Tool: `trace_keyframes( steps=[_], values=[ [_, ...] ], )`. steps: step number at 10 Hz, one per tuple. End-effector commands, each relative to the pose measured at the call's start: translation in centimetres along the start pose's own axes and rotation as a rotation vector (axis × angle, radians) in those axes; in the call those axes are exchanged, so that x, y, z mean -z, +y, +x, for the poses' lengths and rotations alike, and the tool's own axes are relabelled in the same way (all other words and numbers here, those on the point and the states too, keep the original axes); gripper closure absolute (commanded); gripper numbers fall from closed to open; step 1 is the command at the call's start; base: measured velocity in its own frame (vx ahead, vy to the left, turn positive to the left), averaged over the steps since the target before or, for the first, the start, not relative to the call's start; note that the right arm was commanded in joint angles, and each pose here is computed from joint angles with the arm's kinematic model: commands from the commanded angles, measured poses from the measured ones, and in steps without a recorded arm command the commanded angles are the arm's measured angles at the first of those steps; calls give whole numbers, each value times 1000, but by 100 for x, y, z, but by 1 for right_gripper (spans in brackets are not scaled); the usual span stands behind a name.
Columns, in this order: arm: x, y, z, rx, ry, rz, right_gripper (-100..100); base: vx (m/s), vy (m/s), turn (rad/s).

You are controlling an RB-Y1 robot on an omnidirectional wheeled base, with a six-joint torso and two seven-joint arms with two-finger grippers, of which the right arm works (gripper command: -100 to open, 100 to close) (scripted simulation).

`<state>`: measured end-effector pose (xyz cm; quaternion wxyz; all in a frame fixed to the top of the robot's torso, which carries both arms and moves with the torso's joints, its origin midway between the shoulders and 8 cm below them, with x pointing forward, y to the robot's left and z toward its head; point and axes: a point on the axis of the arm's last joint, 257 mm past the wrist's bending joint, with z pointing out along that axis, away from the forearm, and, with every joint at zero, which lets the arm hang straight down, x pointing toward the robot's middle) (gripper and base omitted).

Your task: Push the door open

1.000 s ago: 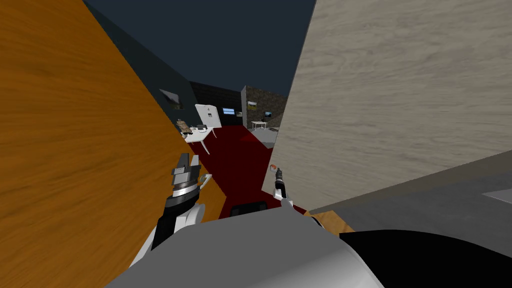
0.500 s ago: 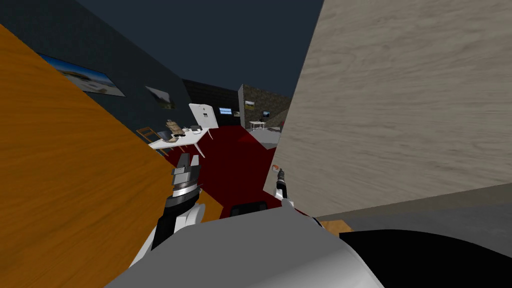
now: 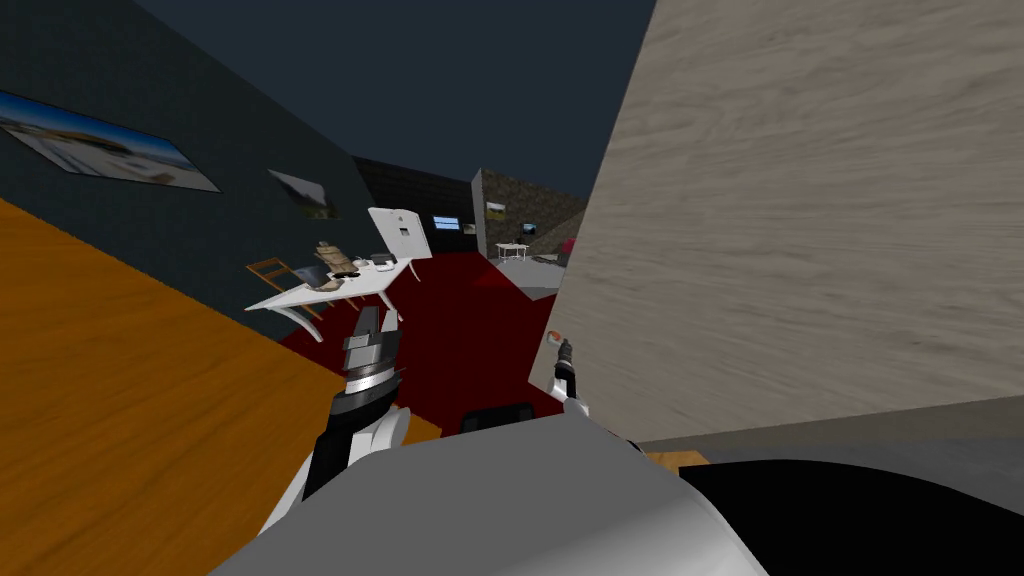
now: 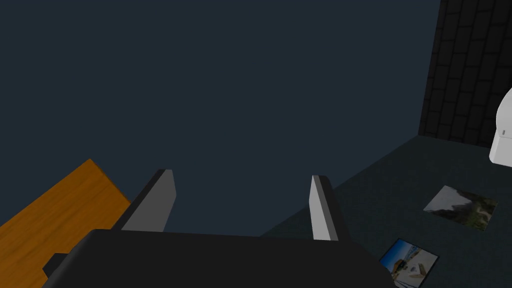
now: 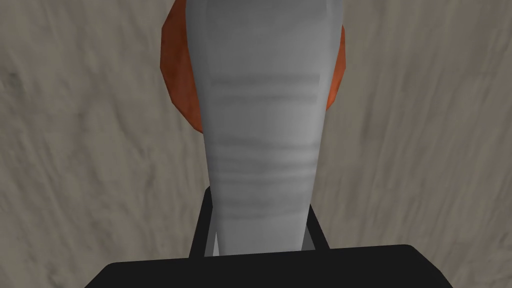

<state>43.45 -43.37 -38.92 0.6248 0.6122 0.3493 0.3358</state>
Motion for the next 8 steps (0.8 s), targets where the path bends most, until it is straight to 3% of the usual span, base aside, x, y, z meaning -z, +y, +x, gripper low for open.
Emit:
trace_keyframes(
  steps=[1, 5, 6, 7, 8],
  values=[
    [-17, 55, -101, 0, -30, -14, 100, 188, 11, -67],
    [60, -18, -139, -23, -75, 5, 100, 199, 48, -78],
    [72, -38, -240, -11, -83, 8, 100, 72, 11, -60],
    [34, 1, -433, 0, -117, -2, 100, 110, -17, -32],
    [24, 12, -495, 2, -130, -4, 100, 189, -25, -30]
  ],
)
